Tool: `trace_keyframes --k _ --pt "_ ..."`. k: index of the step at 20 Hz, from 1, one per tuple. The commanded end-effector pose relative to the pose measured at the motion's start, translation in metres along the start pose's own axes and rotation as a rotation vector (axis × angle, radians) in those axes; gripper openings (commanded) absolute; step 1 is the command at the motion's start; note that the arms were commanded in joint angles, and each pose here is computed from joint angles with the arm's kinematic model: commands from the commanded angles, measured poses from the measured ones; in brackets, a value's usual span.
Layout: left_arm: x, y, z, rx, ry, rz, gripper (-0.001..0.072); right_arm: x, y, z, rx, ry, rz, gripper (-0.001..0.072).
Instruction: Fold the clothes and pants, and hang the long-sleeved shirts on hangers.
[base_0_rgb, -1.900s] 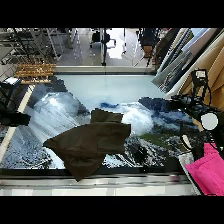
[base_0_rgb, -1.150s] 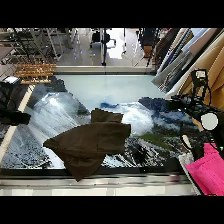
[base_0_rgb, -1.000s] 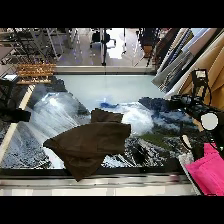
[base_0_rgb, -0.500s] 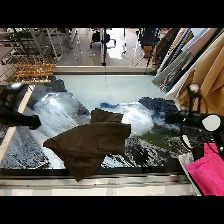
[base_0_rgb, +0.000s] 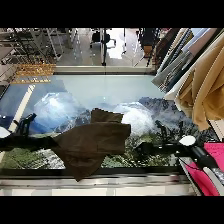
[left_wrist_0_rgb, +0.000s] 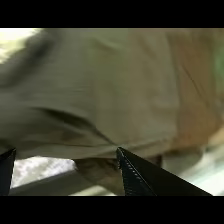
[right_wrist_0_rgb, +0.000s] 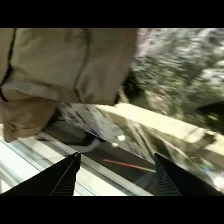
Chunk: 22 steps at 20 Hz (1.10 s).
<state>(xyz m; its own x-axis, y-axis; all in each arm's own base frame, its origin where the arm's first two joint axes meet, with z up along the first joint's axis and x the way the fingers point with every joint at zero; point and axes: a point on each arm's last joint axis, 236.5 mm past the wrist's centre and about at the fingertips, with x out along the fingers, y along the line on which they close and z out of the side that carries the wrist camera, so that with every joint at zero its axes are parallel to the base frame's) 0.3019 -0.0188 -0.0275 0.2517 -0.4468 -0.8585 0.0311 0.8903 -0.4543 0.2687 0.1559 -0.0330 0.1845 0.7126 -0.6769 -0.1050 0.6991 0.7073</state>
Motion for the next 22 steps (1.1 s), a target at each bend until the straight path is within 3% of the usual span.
trace_keyframes --k 1,9,14,15,16,17,18,19,20,21,22 --pt "-0.008 0.024 0.004 -0.15 -0.078 -0.024 0.0713 0.036 0.005 -0.003 0.039 0.039 0.049 0.0538" --pt "-0.02 0.06 -0.009 -0.392 -0.08 -0.045 0.0712 0.092 0.01 0.013 -0.01 0.097 0.021 0.0537" --pt "0.017 0.049 0.018 -0.558 -0.093 -0.254 0.0713 0.114 0.014 0.019 -0.004 0.139 0.019 0.0535" --pt "0.024 0.046 0.024 -0.59 -0.099 -0.287 0.0712 0.115 0.013 0.018 -0.003 0.144 0.018 0.0521" --pt "0.03 0.042 0.031 -0.623 -0.103 -0.326 0.0712 0.114 0.014 0.015 -0.002 0.155 0.02 0.046" --pt "0.035 0.037 0.037 -0.653 -0.107 -0.366 0.0709 0.114 0.014 0.014 -0.003 0.162 0.023 0.0324" --pt "0.039 0.033 0.042 -0.678 -0.114 -0.396 0.0659 0.114 0.015 0.014 -0.004 0.162 0.025 0.0143" --pt "0.042 0.03 0.047 -0.67 -0.125 -0.419 0.0407 0.113 0.017 0.014 -0.009 0.164 0.029 0.0012" --pt "0.04 0.025 0.053 -0.632 -0.149 -0.441 0.0076 0.11 0.022 0.016 -0.025 0.161 0.037 0.0011" --pt "0.034 0.02 0.062 -0.594 -0.189 -0.467 0.0009 0.104 0.029 0.017 -0.072 0.167 0.046 0.001" --pt "0.023 0.017 0.074 -0.594 -0.229 -0.493 0.0009 0.093 0.036 0.02 -0.146 0.178 0.034 0.0009"
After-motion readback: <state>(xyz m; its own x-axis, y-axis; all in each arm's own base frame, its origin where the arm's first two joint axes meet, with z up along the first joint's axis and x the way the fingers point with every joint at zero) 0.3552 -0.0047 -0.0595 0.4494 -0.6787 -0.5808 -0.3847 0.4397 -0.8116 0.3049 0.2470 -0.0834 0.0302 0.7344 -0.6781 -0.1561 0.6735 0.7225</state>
